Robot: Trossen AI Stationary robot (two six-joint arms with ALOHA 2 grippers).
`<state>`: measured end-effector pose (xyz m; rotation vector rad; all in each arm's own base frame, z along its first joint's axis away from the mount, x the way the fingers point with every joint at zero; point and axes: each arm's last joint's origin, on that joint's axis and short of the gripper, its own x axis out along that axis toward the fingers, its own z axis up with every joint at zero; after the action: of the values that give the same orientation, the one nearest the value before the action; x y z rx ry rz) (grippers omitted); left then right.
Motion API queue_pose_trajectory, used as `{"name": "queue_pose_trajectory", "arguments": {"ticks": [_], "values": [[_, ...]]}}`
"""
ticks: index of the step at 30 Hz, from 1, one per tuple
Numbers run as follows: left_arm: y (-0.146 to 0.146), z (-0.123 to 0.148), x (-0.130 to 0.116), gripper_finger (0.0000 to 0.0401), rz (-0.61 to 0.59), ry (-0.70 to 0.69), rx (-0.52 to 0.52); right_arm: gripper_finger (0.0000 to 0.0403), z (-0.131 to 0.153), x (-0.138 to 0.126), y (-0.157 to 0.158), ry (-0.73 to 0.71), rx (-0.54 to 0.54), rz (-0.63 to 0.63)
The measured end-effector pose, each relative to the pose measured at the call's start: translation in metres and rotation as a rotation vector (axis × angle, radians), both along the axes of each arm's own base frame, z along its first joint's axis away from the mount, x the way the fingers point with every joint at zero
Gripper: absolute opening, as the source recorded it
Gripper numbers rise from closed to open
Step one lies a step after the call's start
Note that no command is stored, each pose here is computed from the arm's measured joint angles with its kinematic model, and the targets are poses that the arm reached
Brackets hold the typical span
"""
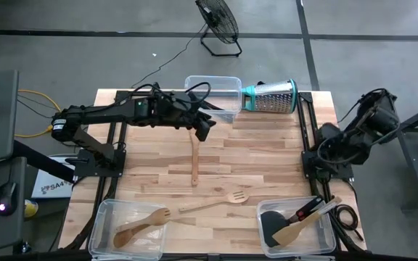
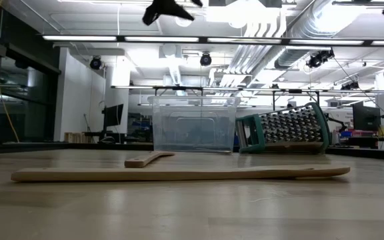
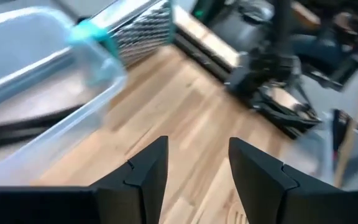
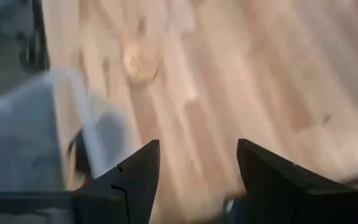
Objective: Pick & Place Kitchen Items
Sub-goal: Put the brown serving spoon into the bottom left transparent bin
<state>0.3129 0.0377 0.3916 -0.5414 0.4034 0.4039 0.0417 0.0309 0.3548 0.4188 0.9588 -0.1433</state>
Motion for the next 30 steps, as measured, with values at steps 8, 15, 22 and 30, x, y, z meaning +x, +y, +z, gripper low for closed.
{"name": "queue_pose_trajectory", "arguments": {"ticks": [8, 15, 22, 30], "values": [[0.003, -0.013, -0.006, 0.0168, 0.218, 0.085, -0.142, 0.0207, 0.006, -0.006, -0.018, -0.251, -0.098, -0.197], [0.004, -0.036, -0.004, 0.0168, 0.401, 0.186, -0.287, 0.0207, 0.007, -0.023, -0.043, -0.394, -0.039, -0.305], [0.006, -0.069, 0.017, 0.0168, 0.483, 0.284, -0.379, 0.0207, 0.006, -0.042, -0.067, -0.516, 0.032, -0.367], [0.022, -0.11, 0.036, 0.0168, 0.5, 0.44, -0.567, 0.0207, 0.006, -0.045, -0.07, -0.532, 0.006, -0.348]]}}
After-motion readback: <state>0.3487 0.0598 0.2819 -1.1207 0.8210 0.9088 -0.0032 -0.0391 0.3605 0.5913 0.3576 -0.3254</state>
